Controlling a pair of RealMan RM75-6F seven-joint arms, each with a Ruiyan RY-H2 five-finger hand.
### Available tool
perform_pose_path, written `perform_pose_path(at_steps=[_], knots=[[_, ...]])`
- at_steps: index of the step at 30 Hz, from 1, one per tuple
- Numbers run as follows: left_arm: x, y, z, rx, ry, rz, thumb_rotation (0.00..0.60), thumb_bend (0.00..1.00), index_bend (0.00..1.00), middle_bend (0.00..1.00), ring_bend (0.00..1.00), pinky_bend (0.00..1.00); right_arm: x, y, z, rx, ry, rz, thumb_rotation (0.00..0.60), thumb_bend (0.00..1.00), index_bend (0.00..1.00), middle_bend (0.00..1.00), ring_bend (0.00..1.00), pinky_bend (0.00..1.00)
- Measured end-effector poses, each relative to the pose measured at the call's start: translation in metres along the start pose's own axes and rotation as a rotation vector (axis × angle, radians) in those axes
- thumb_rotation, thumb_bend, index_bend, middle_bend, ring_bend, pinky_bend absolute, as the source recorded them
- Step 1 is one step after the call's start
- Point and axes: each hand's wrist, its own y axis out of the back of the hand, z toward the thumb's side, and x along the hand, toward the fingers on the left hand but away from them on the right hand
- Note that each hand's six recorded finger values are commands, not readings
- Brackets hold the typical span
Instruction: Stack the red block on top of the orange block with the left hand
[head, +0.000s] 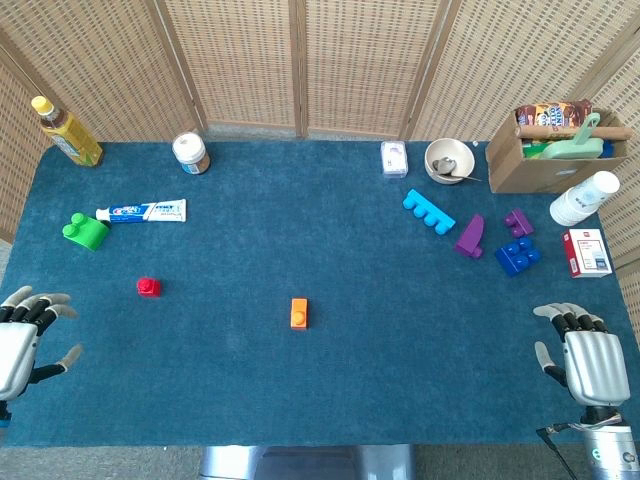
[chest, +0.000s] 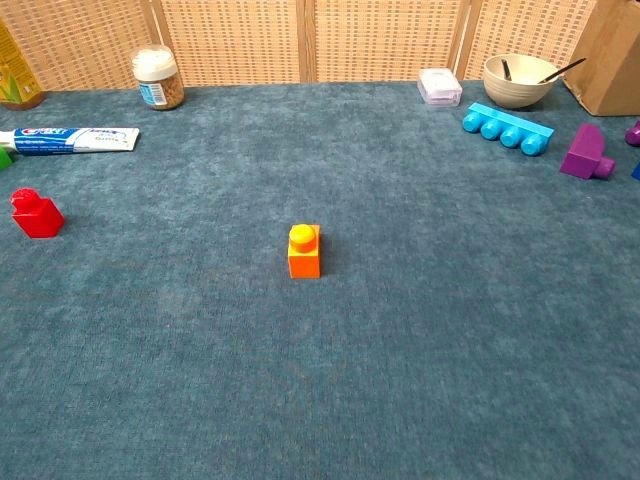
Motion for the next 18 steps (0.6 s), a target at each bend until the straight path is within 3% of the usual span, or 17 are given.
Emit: perform_pose_path(at_steps=[12,18], knots=[[0.004,0.002,0.003,0.012,-0.017,-0.02,0.552,0.31,0.38,0.29,0.26,0.16,0.004,0.003,-0.001,-0.004,-0.006,-0.013,0.6,0.32,0.33,0.36,0.28,0.37],[0.012,0.003,0.003,0.056,-0.024,-0.031,0.597,0.31,0.35,0.27,0.25,0.18,0.005,0.005,-0.001,0.0,-0.01,-0.016,0.598,0.32,0.33,0.36,0.28,0.37]])
